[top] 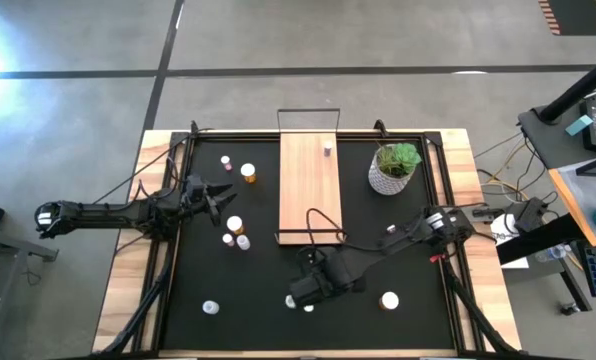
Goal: Pick and place medicine bottles onto shelf by color
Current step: Put the top blue pill bottle on the shelf aligned with the blue pill bottle
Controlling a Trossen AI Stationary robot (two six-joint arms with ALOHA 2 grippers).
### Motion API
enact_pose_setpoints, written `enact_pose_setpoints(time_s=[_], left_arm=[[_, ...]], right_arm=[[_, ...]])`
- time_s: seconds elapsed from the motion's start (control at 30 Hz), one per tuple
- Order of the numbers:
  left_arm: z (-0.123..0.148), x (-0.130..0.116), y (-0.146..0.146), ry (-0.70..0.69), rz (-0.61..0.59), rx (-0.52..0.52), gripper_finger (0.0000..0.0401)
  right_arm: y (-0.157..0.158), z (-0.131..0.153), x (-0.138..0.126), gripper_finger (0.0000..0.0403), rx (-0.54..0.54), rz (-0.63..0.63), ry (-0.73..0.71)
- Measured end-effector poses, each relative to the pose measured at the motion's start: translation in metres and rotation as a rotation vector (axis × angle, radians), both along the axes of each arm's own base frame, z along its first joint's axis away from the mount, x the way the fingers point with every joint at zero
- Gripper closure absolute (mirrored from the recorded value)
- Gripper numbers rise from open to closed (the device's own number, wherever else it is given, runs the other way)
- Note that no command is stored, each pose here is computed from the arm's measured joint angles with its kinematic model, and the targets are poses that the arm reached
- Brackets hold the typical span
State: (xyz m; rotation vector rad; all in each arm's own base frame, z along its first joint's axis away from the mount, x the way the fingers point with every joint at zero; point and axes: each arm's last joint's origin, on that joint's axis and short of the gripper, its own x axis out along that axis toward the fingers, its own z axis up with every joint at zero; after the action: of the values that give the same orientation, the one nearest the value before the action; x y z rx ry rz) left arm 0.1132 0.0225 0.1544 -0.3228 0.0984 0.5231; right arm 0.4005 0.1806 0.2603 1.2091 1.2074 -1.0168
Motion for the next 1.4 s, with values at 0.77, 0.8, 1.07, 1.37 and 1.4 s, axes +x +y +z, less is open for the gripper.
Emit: enact_pose_setpoints(time_s=[0.77,0.8,1.07,1.37,1.4], left_arm=[[0.0,0.0,0.0,-0.001,0.0,0.0,0.0228],[0.0,0.0,0.0,-0.001,0.0,0.0,0.0228],[0.0,0.0,0.0,-0.001,0.0,0.0,0.0228],[0.0,0.0,0.0,-0.001,0.0,0.0,0.0228],[0.0,0.0,0.0,-0.001,0.0,0.0,0.0228]], right_arm=[[-0.046,0.098,-0.106,0.0293,-0.07,0.076,-0.037],[-0.05,0.098,-0.113,0.0293,-0.076,0.058,-0.037],[-0.084,0.098,-0.15,0.0295,-0.167,-0.149,-0.06],[-0.138,0.081,-0.123,0.0296,-0.218,-0.177,0.022],[-0.146,0.08,-0.119,0.0296,-0.219,-0.178,0.023]])
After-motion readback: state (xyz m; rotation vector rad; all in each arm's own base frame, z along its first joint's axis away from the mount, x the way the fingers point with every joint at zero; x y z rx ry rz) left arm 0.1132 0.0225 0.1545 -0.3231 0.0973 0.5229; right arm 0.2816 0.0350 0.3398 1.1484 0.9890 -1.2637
